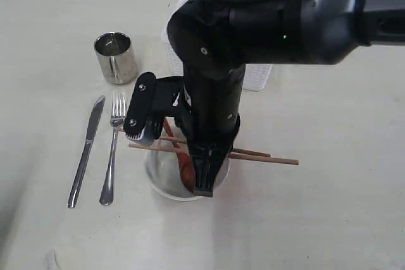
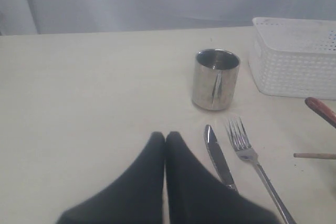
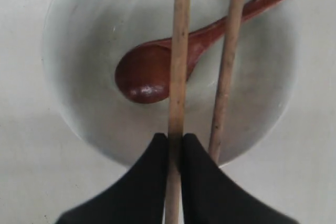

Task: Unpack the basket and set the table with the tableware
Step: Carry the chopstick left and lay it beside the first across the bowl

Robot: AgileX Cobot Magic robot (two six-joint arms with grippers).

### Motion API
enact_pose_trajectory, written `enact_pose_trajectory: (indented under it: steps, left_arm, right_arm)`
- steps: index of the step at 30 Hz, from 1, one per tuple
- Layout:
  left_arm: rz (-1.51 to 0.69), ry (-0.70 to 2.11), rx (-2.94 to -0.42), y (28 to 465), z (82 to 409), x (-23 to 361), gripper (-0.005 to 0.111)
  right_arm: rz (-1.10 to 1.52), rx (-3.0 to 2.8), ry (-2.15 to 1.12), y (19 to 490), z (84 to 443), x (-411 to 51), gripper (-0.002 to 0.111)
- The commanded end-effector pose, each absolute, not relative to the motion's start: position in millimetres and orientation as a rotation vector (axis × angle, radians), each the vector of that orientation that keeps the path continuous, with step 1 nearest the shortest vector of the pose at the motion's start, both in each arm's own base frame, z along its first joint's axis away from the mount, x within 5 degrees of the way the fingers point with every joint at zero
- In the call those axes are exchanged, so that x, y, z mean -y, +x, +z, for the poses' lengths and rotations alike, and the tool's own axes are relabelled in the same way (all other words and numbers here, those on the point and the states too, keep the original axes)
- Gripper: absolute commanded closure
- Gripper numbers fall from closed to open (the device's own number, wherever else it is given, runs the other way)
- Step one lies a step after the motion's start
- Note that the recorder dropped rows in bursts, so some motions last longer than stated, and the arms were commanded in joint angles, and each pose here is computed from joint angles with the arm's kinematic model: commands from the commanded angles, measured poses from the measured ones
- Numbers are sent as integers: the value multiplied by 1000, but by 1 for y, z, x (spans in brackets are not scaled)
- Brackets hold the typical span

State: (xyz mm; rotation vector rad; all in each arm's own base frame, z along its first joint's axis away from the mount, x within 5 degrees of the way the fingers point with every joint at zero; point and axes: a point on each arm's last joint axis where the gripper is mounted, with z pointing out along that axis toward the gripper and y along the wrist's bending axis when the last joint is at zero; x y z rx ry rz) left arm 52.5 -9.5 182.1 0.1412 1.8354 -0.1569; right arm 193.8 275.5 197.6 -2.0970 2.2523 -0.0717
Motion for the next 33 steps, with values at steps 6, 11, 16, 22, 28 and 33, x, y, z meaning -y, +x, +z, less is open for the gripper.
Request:
enact_pose_trajectory:
  steps: [6,11,16,22,28,33]
  left_arm:
    - [-157,147,-1825,53,182,10,107]
    - [-157,147,-1825,53,182,10,107]
    - [-157,147,-1825,53,182,10,107]
    - [-157,147,-1825,53,182,10,107]
    - [-157,147,-1825,53,182,10,107]
    - [-157,147,-1825,53,182,10,107]
  right_arm:
    - [-59,-2140,-2111,188,200,-288,109]
    - [-42,-2103,-2057,196,210,-300,109]
    - [-66,-2234,-2002,205,200,-313,109]
    - [-37,-2299,-1978,206,199,-310,109]
    - [4,-2235,-1960,197,200,-296,109]
    - [25,-2207,-1937,197,206,-297,109]
